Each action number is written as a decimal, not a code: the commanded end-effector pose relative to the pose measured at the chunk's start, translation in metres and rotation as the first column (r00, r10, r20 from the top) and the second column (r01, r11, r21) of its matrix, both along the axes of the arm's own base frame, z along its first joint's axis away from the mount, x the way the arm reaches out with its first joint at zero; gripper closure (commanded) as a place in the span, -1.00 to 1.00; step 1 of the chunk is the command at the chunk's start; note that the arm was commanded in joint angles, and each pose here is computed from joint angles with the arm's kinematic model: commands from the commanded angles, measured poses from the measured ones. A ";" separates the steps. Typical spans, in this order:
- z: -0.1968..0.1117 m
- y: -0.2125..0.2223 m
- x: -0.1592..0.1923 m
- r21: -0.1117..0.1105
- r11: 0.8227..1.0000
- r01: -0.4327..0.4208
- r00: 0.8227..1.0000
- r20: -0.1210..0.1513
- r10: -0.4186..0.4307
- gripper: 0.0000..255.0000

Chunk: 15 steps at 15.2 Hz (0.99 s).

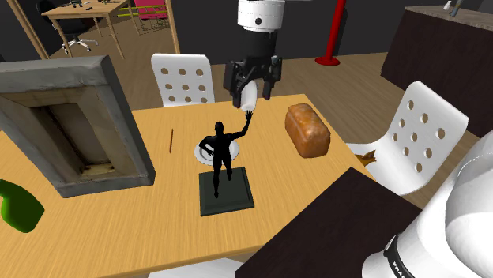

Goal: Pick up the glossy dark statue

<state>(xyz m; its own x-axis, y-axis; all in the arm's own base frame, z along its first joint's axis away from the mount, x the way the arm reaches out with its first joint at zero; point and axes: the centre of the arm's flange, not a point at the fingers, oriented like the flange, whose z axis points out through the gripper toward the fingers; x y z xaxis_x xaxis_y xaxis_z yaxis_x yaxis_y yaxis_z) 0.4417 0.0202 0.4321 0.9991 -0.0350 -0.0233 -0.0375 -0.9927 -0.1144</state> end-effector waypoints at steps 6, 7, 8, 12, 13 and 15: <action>-0.059 0.019 0.066 0.043 0.997 -0.064 0.997 0.041 0.063 -1.00; -0.067 0.022 0.075 0.049 0.996 -0.074 0.996 0.047 0.071 -1.00; -0.075 0.025 0.084 0.055 0.995 -0.083 0.995 0.052 0.080 -1.00; -0.098 0.028 0.092 0.060 0.994 -0.091 0.995 0.057 0.087 -1.00; -0.103 0.028 0.092 0.060 0.994 -0.091 0.995 0.057 0.087 -1.00; -0.114 0.028 0.092 0.060 0.994 -0.091 0.995 0.057 0.087 -1.00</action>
